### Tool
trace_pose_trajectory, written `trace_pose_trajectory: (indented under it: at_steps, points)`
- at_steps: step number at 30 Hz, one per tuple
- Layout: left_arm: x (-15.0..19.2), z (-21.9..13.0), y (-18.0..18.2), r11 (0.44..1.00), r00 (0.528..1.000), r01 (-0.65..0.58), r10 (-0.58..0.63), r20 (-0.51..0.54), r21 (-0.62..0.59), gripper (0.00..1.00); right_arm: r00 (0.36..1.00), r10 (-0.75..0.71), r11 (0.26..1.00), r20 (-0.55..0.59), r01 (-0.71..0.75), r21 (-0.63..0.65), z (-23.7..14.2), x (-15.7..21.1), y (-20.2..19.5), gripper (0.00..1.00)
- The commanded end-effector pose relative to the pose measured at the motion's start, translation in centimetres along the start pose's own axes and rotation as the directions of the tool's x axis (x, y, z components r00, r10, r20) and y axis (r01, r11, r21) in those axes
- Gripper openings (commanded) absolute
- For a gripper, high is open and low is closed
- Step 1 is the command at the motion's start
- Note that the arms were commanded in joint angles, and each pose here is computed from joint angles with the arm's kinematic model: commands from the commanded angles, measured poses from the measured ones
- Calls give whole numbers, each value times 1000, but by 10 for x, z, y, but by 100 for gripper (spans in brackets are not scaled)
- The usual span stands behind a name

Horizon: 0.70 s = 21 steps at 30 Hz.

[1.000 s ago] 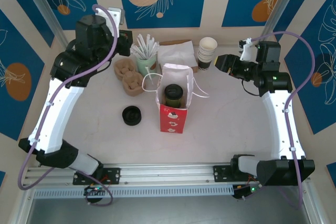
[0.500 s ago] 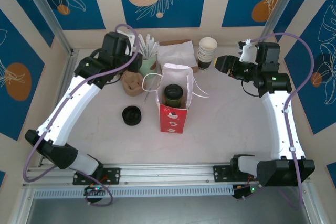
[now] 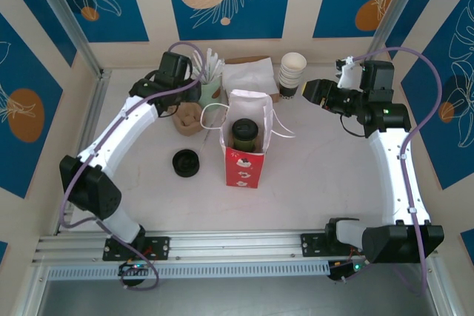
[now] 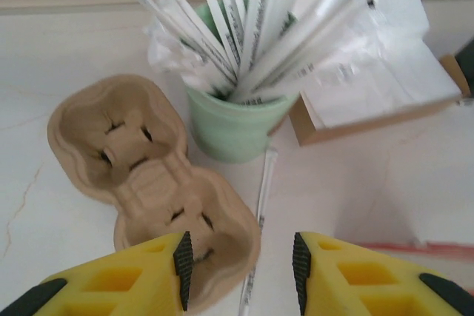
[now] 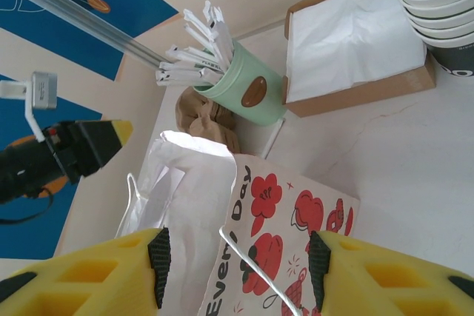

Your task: Pack the takeout coffee

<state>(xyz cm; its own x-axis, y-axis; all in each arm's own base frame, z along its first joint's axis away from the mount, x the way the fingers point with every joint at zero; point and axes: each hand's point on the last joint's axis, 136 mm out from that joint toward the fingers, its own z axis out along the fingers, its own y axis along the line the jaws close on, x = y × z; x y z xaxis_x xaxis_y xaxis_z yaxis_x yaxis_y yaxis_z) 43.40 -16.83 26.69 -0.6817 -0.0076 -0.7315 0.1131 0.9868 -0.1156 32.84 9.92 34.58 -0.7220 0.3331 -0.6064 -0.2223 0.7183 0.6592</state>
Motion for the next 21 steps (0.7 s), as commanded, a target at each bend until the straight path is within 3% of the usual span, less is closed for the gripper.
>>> trace_pose_trajectory:
  at_steps: [1, 12, 21]
  points:
    - [-30, 16, -1, 998, 996, 59, -60, 69, 23, 41, 1000, -2, 1000, 9, 2, -22, -7, 2, 6, 55]
    - [-39, 57, 2, 993, 992, 119, -119, 37, 5, 36, 1000, -8, 1000, 13, 8, -12, -7, 1, 5, 55]
    - [-37, 74, 15, 991, 993, 117, -116, 23, -61, 39, 1000, -8, 1000, 14, 8, -13, -6, -1, 3, 55]
